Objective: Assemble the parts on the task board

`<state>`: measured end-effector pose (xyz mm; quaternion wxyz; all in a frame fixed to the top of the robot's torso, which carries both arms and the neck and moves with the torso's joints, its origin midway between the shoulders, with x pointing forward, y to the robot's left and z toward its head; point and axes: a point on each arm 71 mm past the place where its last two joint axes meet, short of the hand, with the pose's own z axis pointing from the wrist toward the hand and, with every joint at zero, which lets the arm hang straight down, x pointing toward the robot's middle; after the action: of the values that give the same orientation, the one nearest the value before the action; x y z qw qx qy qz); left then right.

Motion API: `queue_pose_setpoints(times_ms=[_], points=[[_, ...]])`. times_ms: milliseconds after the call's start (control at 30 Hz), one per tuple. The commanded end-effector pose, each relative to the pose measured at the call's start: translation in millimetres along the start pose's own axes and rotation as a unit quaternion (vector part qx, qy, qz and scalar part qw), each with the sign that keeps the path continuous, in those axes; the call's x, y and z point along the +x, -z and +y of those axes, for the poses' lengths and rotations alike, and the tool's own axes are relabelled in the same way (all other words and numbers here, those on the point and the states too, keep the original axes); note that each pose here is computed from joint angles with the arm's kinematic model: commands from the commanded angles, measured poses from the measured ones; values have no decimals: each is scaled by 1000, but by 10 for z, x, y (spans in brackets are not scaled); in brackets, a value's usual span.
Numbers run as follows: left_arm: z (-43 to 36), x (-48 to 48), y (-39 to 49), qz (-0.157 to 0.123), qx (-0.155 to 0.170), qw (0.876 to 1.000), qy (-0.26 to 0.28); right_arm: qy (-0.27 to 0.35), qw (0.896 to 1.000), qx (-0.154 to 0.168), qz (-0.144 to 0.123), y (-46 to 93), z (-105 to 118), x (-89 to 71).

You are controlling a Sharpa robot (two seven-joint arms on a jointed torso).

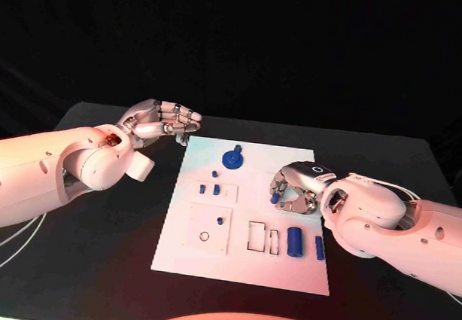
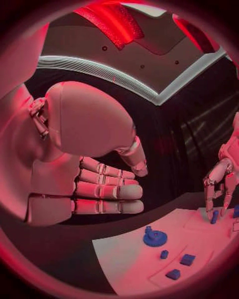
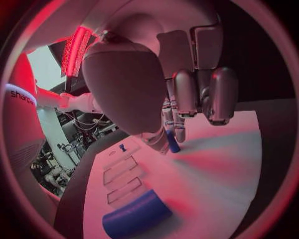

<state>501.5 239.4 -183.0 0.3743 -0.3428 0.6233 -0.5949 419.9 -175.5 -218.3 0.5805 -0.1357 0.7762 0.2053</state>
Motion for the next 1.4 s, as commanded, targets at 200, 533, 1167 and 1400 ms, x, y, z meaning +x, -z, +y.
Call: queue_pose_setpoints(times_ms=[200, 533, 1167, 1400], points=[[-8, 13, -1, 8, 2, 1000, 5, -10, 1000, -8, -17, -12, 37, 0], [-6, 13, -2, 9, 1, 1000, 5, -8, 1000, -6, -13, -25, 46, 17], [1, 5, -10, 8, 0, 1000, 5, -25, 998, -5, -51, 9, 70, -25], [9, -6, -18, 6, -1, 1000, 4, -64, 996, -4, -64, 74, 85, -137]])
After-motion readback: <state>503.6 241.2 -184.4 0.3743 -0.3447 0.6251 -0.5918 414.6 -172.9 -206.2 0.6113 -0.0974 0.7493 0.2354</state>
